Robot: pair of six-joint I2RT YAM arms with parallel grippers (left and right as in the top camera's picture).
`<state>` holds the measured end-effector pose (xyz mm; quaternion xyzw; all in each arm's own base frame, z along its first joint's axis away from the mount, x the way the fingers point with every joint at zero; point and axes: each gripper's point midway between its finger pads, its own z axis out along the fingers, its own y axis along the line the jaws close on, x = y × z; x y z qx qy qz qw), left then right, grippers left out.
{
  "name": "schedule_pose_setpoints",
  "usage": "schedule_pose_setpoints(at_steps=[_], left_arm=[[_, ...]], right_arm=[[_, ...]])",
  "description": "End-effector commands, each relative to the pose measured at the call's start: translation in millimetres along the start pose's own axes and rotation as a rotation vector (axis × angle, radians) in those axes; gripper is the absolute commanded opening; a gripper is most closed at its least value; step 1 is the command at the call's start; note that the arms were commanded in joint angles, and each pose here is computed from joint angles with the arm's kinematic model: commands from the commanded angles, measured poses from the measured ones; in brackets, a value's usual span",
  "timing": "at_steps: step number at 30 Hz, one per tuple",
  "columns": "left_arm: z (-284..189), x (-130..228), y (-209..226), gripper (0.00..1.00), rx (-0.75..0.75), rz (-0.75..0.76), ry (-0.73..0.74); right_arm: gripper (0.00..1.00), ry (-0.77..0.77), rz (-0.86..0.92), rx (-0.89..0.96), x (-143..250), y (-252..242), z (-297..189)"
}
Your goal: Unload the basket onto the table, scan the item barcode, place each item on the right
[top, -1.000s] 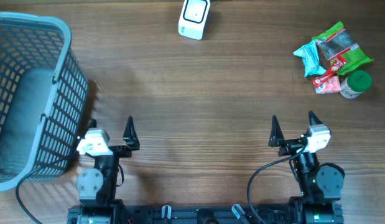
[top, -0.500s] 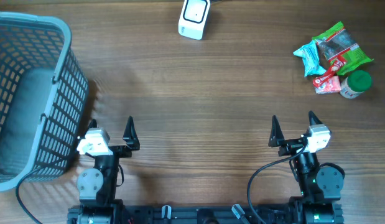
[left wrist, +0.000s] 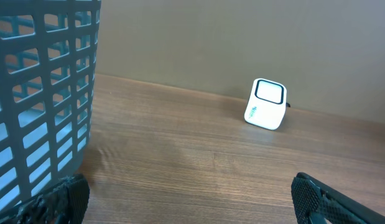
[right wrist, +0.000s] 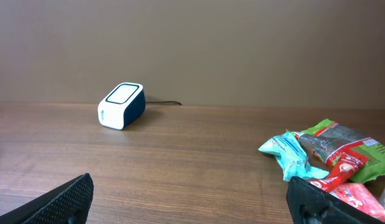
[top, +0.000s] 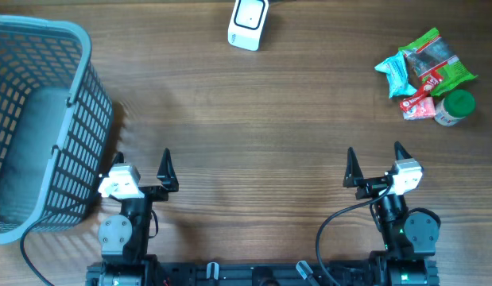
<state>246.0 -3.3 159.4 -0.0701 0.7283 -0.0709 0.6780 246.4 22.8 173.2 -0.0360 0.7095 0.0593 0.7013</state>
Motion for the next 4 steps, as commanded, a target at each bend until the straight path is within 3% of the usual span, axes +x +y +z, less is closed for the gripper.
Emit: schedule_pose_setpoints(at_steps=[1, 4], left_arm=[[0.3, 2.2, 0.2, 1.0, 0.004, -0.009, 0.002], [0.3, 2.2, 0.2, 1.0, 0.004, -0.009, 0.002]], right_arm=[[1.0, 0.002, 0.013, -0.025, 0.6, 4.8, 0.3], [1.0, 0.002, 0.013, -0.025, 0.6, 4.8, 0.3]])
